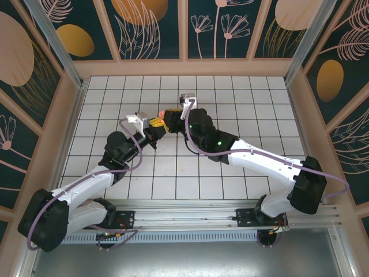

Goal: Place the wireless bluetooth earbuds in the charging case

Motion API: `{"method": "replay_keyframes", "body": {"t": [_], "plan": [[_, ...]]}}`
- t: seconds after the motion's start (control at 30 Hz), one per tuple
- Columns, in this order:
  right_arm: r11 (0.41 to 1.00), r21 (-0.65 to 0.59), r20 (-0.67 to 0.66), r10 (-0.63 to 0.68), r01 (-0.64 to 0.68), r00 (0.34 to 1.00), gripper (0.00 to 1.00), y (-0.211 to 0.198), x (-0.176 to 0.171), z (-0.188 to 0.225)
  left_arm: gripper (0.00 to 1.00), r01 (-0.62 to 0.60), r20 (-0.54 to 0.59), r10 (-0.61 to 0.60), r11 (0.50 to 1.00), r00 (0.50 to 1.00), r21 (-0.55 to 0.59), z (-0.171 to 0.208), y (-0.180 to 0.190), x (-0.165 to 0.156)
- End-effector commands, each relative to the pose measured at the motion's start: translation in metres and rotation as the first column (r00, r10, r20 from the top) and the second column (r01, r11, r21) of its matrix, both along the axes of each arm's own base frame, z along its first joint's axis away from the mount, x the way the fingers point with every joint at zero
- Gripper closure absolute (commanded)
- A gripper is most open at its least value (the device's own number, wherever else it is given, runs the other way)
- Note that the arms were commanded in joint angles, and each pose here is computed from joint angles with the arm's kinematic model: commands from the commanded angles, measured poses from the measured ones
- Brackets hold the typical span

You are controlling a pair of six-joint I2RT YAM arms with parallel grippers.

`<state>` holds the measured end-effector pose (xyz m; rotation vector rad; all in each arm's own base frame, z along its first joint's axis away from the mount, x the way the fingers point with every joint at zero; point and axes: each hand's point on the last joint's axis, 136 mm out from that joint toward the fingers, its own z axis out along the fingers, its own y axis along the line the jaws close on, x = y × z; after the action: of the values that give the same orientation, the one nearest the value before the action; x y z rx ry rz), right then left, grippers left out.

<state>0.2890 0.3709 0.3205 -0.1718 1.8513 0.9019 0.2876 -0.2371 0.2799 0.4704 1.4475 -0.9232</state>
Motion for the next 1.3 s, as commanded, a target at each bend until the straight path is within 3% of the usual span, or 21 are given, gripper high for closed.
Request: {"method": "replay_keyframes", "body": {"t": [0.0,0.73,1.27], "plan": [[0.999,0.031,-0.024,0.018,-0.018,1.0,0.8,0.006,-0.006,-0.008,1.0,-0.027,0.065,0.032,0.997,0.997,-0.074,0.027,0.006,-0.002],[0.994,0.047,-0.007,0.097,-0.097,0.995,0.79,0.01,-0.027,-0.027,1.0,-0.063,0.075,0.072,0.991,0.995,-0.114,0.037,0.012,0.002],[0.992,0.019,-0.001,0.122,-0.122,0.992,0.65,0.009,-0.034,-0.034,1.0,-0.048,0.102,0.06,0.992,0.993,-0.121,0.042,0.012,-0.004]]}}
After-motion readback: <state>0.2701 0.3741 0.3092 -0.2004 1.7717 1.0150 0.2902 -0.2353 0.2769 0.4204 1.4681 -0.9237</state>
